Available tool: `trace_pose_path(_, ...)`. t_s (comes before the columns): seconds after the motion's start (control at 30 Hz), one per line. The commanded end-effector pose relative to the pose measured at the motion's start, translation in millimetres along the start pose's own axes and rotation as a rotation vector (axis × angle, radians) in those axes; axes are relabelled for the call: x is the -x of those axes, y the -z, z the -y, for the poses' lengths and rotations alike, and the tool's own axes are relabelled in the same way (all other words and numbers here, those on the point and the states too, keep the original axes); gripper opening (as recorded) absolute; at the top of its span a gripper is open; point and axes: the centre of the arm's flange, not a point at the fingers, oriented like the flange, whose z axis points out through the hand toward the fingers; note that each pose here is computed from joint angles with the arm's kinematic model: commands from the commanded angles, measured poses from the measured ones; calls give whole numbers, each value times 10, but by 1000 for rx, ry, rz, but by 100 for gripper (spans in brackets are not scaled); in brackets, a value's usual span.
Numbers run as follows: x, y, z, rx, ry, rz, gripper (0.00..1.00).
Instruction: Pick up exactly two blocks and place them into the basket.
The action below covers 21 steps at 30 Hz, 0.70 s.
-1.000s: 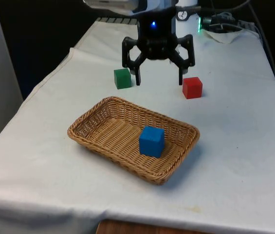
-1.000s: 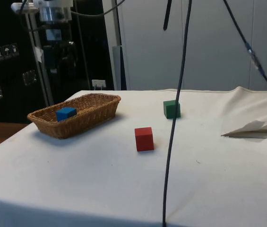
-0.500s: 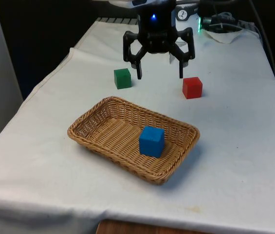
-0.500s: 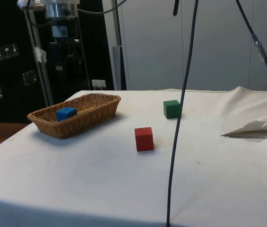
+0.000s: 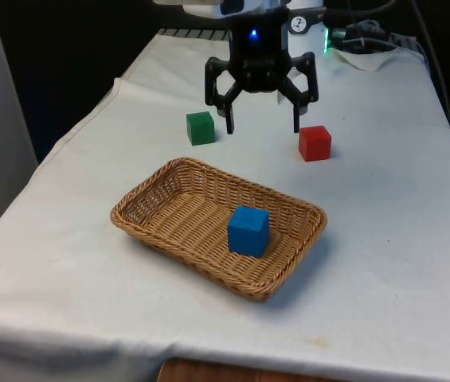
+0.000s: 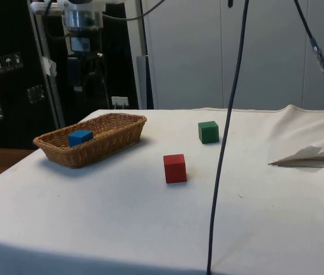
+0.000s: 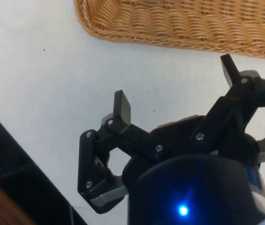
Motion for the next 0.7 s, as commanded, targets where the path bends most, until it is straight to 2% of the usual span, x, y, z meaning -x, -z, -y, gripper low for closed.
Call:
trace_pose_path(0.0, 71, 17, 4, -1, 2, -19, 100)
trace_pose_path(0.03, 106, 9, 1, 0, 3, -23, 100)
trace_pose_path(0.07, 33, -13, -1, 0, 0, -7, 100)
trace_pose_path(0.1, 106, 9, 1, 0, 3, -23, 100)
trace_pose_path(0.13, 121, 8, 5, -1, 4, -24, 100)
trace_pose_path(0.33, 261, 38, -42, -2, 16, -14, 100)
trace_pose_path(0.37, 210, 15, -38, -11, 14, -6, 100)
trace_pose_path(0.4, 307, 34, -44, -4, 19, -9, 100)
trace_pose_path(0.6, 456, 48, -51, -7, 28, 6, 100)
trace_pose_path(0.67, 389, 24, -50, -14, 24, 14, 100)
